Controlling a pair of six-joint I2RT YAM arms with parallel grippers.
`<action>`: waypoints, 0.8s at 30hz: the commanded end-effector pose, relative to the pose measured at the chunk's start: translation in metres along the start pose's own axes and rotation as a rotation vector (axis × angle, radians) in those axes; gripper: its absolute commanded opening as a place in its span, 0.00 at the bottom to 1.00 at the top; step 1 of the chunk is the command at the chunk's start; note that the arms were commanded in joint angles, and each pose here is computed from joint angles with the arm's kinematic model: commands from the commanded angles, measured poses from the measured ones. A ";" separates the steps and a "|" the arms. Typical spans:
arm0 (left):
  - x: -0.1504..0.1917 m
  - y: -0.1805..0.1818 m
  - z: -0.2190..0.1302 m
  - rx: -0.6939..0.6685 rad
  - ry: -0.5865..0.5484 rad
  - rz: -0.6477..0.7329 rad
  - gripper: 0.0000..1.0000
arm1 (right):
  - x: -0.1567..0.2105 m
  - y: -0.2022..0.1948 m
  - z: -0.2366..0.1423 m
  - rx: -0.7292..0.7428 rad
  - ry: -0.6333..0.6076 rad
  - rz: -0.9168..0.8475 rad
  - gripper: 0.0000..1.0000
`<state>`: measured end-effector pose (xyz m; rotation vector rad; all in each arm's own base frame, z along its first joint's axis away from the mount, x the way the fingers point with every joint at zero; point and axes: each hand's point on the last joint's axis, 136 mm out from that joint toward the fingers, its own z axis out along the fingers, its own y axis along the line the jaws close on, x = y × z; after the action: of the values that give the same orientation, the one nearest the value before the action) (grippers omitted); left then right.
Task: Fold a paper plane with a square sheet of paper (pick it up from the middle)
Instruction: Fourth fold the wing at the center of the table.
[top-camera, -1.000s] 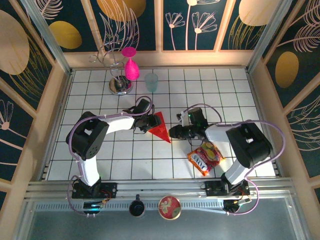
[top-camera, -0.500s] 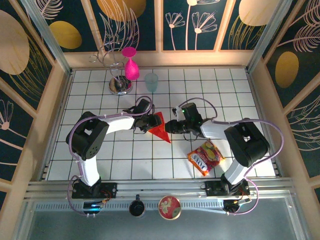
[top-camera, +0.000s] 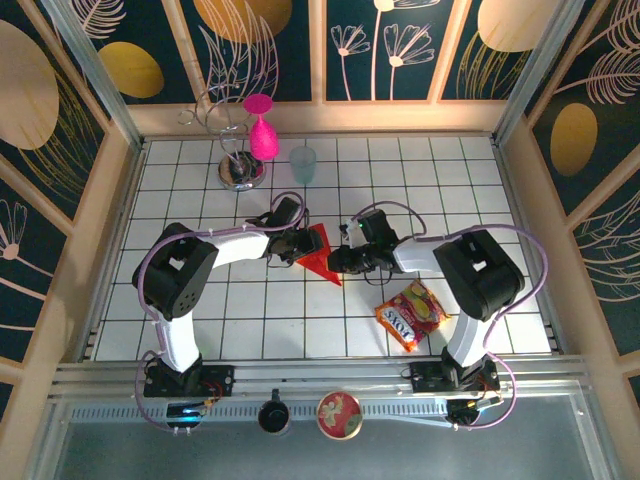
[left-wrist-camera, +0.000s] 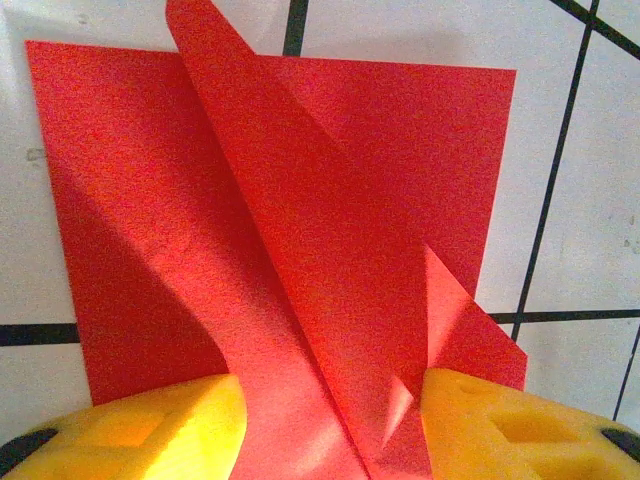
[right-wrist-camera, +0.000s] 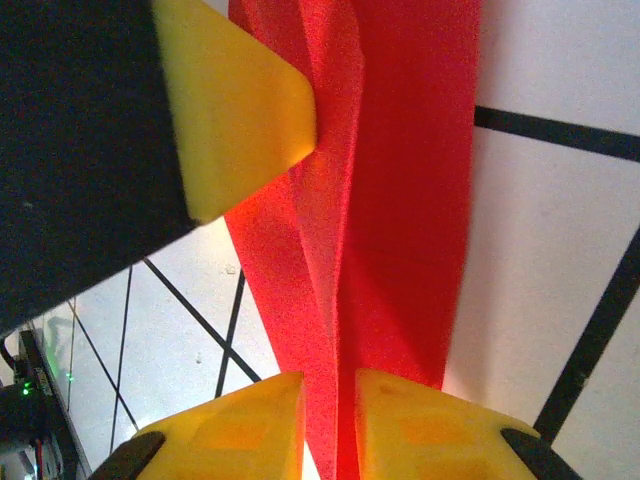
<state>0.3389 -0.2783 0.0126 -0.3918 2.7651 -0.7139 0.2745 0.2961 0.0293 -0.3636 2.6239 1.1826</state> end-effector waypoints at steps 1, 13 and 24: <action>0.048 0.103 0.030 -0.323 0.142 -0.040 0.53 | -0.005 0.010 0.004 -0.041 0.005 -0.022 0.19; 0.038 0.088 0.024 -0.290 0.117 -0.031 0.53 | 0.010 -0.001 0.008 -0.069 0.046 0.017 0.09; -0.031 -0.014 -0.033 -0.084 -0.073 0.121 0.59 | 0.020 -0.004 0.009 -0.109 0.084 0.047 0.06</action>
<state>0.3482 -0.2748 0.0288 -0.3236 2.7718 -0.6199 0.2674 0.2999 0.0226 -0.3853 2.6243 1.3141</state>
